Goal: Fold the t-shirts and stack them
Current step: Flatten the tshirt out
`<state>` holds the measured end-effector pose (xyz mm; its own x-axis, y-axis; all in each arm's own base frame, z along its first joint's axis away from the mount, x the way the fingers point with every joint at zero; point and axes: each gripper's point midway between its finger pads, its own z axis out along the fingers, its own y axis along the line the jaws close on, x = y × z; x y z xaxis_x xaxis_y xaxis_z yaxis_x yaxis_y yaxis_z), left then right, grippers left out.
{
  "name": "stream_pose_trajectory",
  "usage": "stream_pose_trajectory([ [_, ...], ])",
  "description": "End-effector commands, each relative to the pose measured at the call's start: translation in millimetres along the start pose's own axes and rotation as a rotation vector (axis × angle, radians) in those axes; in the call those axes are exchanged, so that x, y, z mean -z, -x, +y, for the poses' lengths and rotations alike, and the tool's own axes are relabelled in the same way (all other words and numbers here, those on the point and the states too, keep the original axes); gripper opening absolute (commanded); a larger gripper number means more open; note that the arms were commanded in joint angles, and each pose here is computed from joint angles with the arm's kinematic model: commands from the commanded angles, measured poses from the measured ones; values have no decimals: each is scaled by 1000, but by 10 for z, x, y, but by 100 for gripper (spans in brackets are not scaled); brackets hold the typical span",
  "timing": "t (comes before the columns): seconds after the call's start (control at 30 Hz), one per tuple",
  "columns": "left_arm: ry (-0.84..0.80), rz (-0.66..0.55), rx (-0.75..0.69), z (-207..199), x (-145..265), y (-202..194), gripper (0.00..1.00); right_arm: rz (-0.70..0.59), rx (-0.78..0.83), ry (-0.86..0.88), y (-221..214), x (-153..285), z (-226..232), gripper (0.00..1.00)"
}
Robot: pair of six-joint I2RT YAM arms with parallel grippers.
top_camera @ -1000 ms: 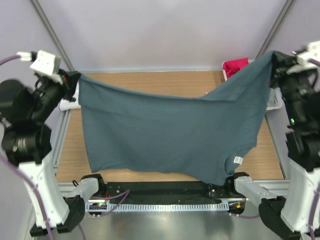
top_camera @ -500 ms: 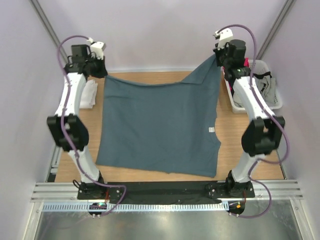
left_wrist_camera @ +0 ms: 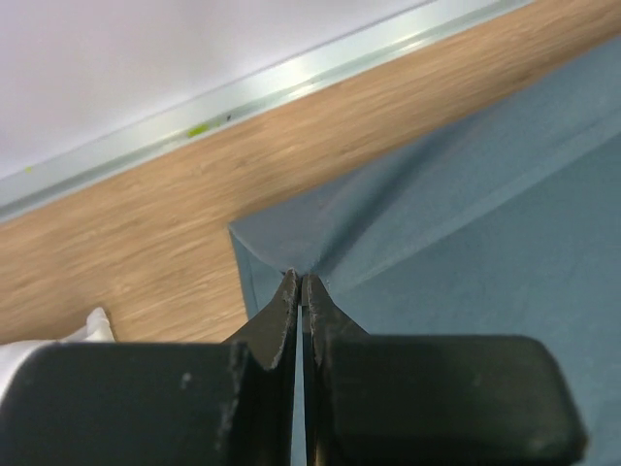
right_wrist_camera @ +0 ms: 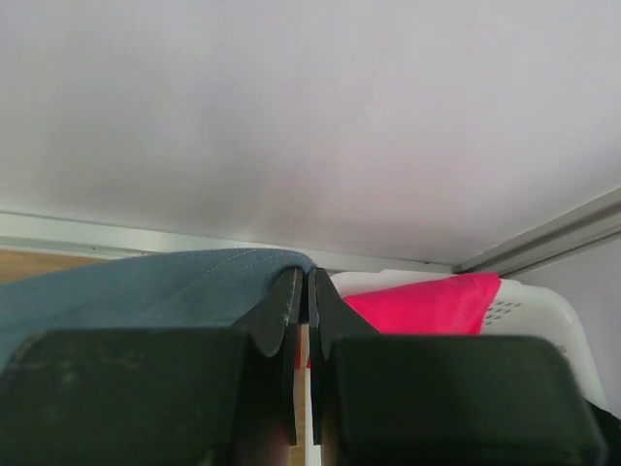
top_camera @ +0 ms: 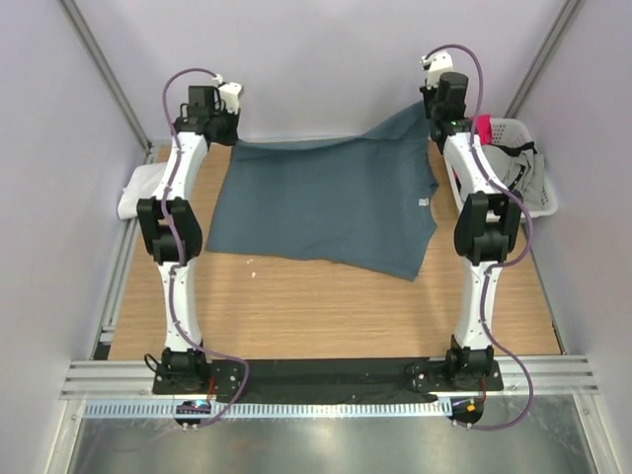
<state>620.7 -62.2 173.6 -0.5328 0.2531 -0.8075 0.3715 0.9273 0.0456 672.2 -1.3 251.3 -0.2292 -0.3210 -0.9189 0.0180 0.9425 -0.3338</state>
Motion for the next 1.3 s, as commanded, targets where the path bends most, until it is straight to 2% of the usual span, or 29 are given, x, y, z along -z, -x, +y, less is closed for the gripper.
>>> stream_pose_trajectory([
  [0.0, 54, -277, -68, -91, 946, 1109, 0, -249, -83, -95, 1184, 633, -512, 1],
  [0.03, 53, -306, -66, -133, 1097, 1209, 0, -271, -102, -78, 1286, 750, -519, 1],
  [0.07, 56, -356, -75, -217, 1432, 1373, 0, -276, -110, -66, 1407, 1030, -575, 1],
  [0.13, 53, -390, -71, -307, 1746, 1462, 0, -268, -123, -19, 1475, 1317, -560, 1],
  [0.17, 60, -446, -84, -404, 2175, 1604, 0, -304, -133, -17, 1668, 1679, -661, 1],
  [0.2, 54, -429, -81, -455, 2251, 1522, 0, -279, -139, 4, 1650, 1841, -647, 1],
  [0.23, 54, -430, -93, -532, 2436, 1503, 0, -276, -143, 25, 1675, 2033, -647, 1],
  [0.27, 72, -451, -111, -585, 2740, 1497, 0, -284, -143, 60, 1769, 2401, -668, 1],
  [0.33, 77, -457, -112, -663, 3041, 1428, 0, -286, -154, 106, 1809, 2772, -646, 1],
  [0.37, 72, -427, -106, -707, 3128, 1306, 0, -267, -170, 119, 1752, 2903, -620, 1],
  [0.4, 77, -443, -107, -772, 3390, 1213, 0, -284, -176, 114, 1791, 3270, -695, 1],
  [0.47, 69, -459, -110, -866, 3614, 1070, 0, -293, -167, 127, 1712, 3565, -691, 1],
  [0.5, 76, -520, -119, -944, 3943, 1059, 0, -362, -156, 124, 1823, 3933, -756, 1],
  [0.57, 69, -542, -108, -1024, 4108, 934, 0, -418, -150, 126, 1890, 4271, -804, 1],
  [0.63, 87, -615, -124, -1092, 4490, 943, 0, -528, -158, 103, 2149, 4773, -956, 1],
  [0.73, 119, -721, -161, -1148, 4974, 1069, 0, -623, -169, 60, 2439, 5213, -1152, 1],
  [0.87, 150, -802, -178, -1161, 5340, 1244, 0, -703, -167, 25, 2729, 5476, -1313, 1],
  [0.97, 174, -837, -181, -1130, 5458, 1362, 0, -743, -172, 18, 2872, 5524, -1360, 1],
  [1.13, 234, -823, -193, -985, 5329, 1434, 0, -761, -150, 15, 2947, 5311, -1342, 1],
  [1.27, 281, -753, -193, -790, 4922, 1479, 0, -769, -141, -5, 3011, 4906, -1328, 1],
])
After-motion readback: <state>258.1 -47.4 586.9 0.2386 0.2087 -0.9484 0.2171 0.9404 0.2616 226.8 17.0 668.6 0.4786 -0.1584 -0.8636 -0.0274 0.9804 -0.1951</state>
